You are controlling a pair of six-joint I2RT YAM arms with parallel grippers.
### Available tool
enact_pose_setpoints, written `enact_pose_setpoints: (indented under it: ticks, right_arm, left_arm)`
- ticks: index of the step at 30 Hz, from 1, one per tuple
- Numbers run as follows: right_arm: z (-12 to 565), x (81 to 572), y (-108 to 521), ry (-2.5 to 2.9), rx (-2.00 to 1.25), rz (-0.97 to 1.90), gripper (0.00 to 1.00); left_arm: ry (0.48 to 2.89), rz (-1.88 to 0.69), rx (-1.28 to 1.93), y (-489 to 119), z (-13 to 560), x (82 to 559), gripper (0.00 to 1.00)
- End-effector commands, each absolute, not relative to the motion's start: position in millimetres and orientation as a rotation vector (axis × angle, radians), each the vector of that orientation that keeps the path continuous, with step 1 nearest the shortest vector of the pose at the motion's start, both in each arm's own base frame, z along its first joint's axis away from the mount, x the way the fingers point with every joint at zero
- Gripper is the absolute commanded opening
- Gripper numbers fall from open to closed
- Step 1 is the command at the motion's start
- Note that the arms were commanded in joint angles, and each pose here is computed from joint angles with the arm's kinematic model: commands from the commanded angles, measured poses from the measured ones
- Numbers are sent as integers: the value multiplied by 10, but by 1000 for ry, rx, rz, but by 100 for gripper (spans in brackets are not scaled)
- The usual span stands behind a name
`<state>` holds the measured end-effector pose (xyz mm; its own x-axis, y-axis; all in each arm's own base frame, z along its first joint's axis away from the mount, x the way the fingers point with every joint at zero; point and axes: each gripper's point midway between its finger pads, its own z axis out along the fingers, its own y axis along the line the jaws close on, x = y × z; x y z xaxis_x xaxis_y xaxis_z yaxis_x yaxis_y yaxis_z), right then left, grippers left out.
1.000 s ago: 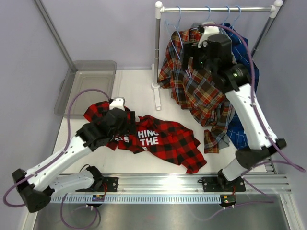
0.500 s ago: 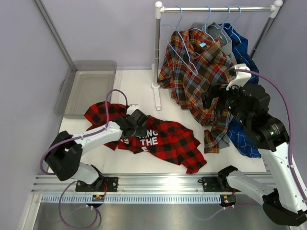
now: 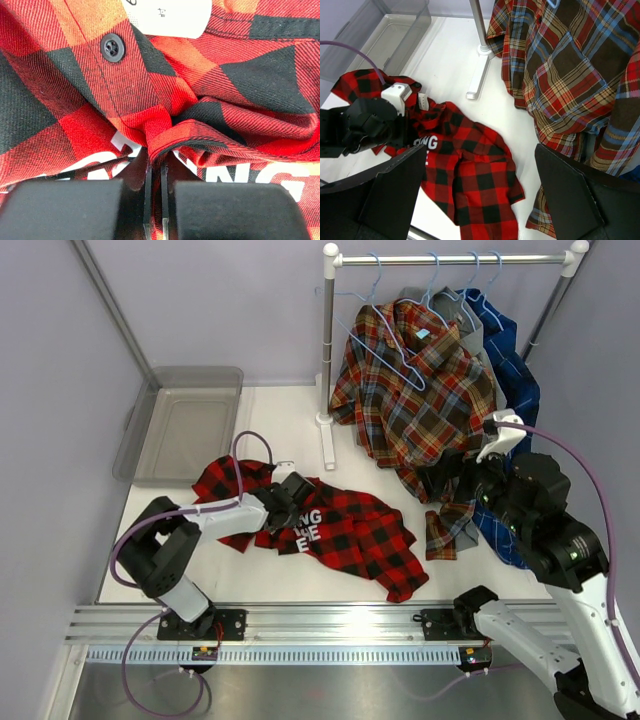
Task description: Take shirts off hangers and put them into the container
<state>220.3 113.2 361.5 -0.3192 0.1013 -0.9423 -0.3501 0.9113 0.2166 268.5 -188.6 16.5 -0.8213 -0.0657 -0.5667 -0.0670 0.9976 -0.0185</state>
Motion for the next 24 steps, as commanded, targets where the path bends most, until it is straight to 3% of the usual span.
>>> enact_pose_setpoints:
  ticks: [1,5,12,16,24]
  right_arm:
    - [3667,2091,1193,1800,-207,529,100]
    - [3565,2001,1187,1813,-231,540,99]
    - [3473,1826,1158,1804,-244,572,99]
    - [3461,1788,1147,1816,-238,577,99]
    - [3499,1911,1147,1827,-166,572,100]
  left_arm:
    - [2496,-20,-78,-1892,231,2753,0]
    - [2358,-87,-93,-1896,927,2886,0]
    - [1977,-166,-95,-1674,3085,3102,0]
    - [1722,-197,-209,-1211,4436,3168,0]
    - [1370,-79,-331,-301,6034,3356,0]
